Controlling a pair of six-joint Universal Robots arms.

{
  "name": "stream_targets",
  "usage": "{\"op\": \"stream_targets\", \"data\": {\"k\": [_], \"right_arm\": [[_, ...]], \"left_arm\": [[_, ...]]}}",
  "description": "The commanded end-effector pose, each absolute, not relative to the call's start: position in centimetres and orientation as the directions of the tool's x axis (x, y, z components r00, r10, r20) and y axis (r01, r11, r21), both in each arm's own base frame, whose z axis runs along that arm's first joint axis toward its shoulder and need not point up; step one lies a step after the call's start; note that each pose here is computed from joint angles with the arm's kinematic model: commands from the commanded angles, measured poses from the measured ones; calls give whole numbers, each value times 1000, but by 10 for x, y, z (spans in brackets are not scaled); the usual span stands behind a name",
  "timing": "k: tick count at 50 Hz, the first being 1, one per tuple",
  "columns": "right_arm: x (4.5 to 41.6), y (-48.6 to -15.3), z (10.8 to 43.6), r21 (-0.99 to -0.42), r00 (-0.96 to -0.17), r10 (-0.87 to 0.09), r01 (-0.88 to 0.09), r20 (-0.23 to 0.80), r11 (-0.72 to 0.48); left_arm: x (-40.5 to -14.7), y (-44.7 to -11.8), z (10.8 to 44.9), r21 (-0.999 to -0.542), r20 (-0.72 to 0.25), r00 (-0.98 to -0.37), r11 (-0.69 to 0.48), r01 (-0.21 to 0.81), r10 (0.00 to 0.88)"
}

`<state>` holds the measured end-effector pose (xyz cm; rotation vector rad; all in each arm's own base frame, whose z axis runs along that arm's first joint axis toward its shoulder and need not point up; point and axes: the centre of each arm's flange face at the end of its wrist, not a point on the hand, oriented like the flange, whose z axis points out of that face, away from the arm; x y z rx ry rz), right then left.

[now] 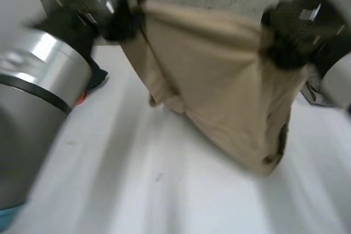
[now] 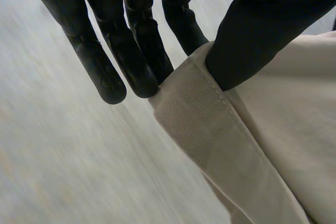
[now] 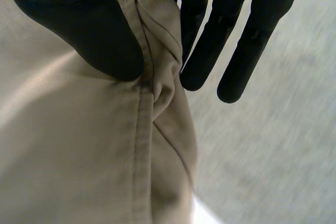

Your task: Fold the laundry.

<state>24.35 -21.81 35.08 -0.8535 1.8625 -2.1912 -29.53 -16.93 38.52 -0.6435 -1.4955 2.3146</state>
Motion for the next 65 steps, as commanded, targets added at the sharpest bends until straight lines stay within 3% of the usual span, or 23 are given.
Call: {"op": "stream_targets", "data": {"k": [1, 6, 11, 16, 22, 26, 28, 31, 35, 42, 46, 53, 58, 65], "right_arm": [[235, -189, 432, -908, -790, -477, -229, 384, -351], [233, -194, 438, -906, -794, -469, -231, 387, -355], [242, -214, 415, -916, -776, -494, -274, 391, -295], [258, -241, 378, -918, -744, -538, -330, 396, -219], [293, -278, 332, -918, -732, -554, -329, 397, -223], [314, -309, 309, -905, -783, -465, -297, 414, -306], [327, -333, 301, -878, -833, -366, -263, 416, -401], [341, -355, 285, -825, -858, -277, -252, 432, -506], [352, -370, 264, -770, -845, -226, -290, 485, -569], [348, -360, 244, -811, -807, -295, -341, 512, -476], [333, -340, 252, -837, -776, -352, -388, 523, -387], [312, -294, 244, -849, -694, -498, -483, 520, -213], [294, -261, 210, -819, -631, -620, -574, 466, -31], [281, -232, 167, -776, -597, -683, -627, 422, 68]], "left_arm": [[-263, -129, 471, -780, -186, -888, -613, -127, 421], [-261, -127, 480, -765, -178, -897, -630, -133, 405], [-277, -152, 458, -804, -218, -897, -592, -58, 384], [-307, -204, 401, -855, -327, -874, -506, 111, 360], [-322, -276, 347, -835, -444, -855, -470, 287, 267], [-327, -326, 326, -799, -475, -861, -498, 336, 181], [-330, -354, 321, -776, -471, -873, -530, 343, 124], [-338, -379, 318, -746, -457, -886, -580, 329, 85], [-343, -394, 317, -726, -445, -893, -609, 318, 63], [-341, -392, 295, -762, -463, -882, -547, 347, 85], [-333, -377, 275, -796, -489, -864, -466, 385, 122], [-313, -319, 255, -830, -533, -813, -331, 449, 234], [-314, -250, 234, -848, -530, -752, -250, 467, 393], [-322, -197, 201, -879, -460, -694, -175, 443, 553]]}}
